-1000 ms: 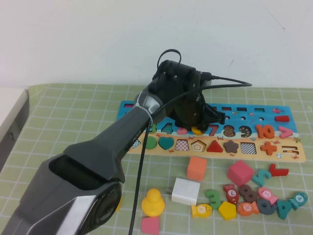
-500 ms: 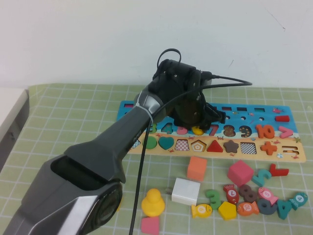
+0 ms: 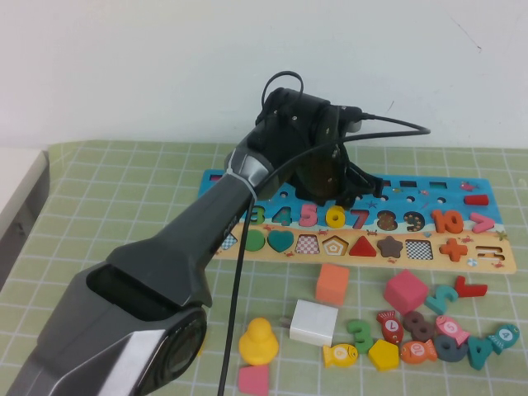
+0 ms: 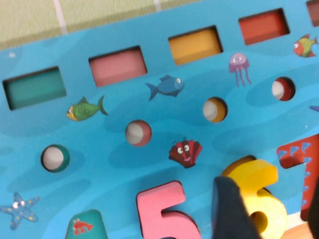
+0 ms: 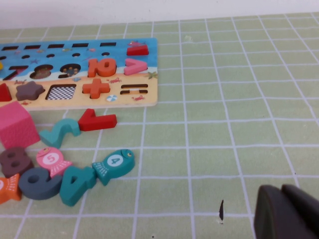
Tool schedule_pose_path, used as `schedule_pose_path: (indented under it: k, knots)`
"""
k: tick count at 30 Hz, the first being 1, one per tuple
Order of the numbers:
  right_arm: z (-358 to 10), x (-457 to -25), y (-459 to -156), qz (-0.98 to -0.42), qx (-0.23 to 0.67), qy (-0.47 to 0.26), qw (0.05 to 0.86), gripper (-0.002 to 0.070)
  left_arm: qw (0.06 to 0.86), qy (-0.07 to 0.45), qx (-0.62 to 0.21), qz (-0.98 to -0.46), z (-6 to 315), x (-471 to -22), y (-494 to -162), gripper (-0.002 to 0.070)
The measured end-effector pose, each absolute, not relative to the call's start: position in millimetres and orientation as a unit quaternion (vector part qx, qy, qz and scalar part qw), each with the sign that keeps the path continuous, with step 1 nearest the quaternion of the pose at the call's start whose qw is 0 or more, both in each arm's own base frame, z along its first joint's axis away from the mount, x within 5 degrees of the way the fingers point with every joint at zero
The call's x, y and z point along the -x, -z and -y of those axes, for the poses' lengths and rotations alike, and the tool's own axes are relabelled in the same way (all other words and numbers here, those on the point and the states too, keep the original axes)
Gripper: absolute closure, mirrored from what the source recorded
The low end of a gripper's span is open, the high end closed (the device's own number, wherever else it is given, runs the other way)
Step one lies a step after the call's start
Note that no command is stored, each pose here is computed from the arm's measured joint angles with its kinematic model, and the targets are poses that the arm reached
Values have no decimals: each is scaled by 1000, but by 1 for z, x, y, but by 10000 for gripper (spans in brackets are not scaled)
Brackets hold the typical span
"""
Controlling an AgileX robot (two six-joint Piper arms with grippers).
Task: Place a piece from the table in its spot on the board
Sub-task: Place the "number 6" into the hole of the number 6
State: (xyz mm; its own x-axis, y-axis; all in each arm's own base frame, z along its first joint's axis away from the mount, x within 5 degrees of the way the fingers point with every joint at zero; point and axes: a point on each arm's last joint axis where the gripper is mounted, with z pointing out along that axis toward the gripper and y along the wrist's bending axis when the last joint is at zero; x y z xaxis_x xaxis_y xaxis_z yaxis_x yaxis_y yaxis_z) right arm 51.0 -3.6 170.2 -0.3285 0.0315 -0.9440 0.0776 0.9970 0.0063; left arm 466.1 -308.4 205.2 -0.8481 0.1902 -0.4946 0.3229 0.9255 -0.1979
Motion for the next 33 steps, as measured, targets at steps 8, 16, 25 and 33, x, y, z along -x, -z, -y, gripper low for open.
schedule_pose_path:
  k: [8,16,25,33]
  knots:
    - [4,-51,-170,-815,-33,20,578,679,264,146,-150,-941,310,-468,-215,613]
    - [4,-51,-170,-815,-33,20,578,679,263,160,-157,-938,314,-468,-210,672]
    - [4,-51,-170,-815,-33,20,578,679,255,150,-160,-942,313,-469,-203,676]
    - [4,-51,-170,-815,-37,17,579,679,230,121,-159,-952,307,-466,-200,676]
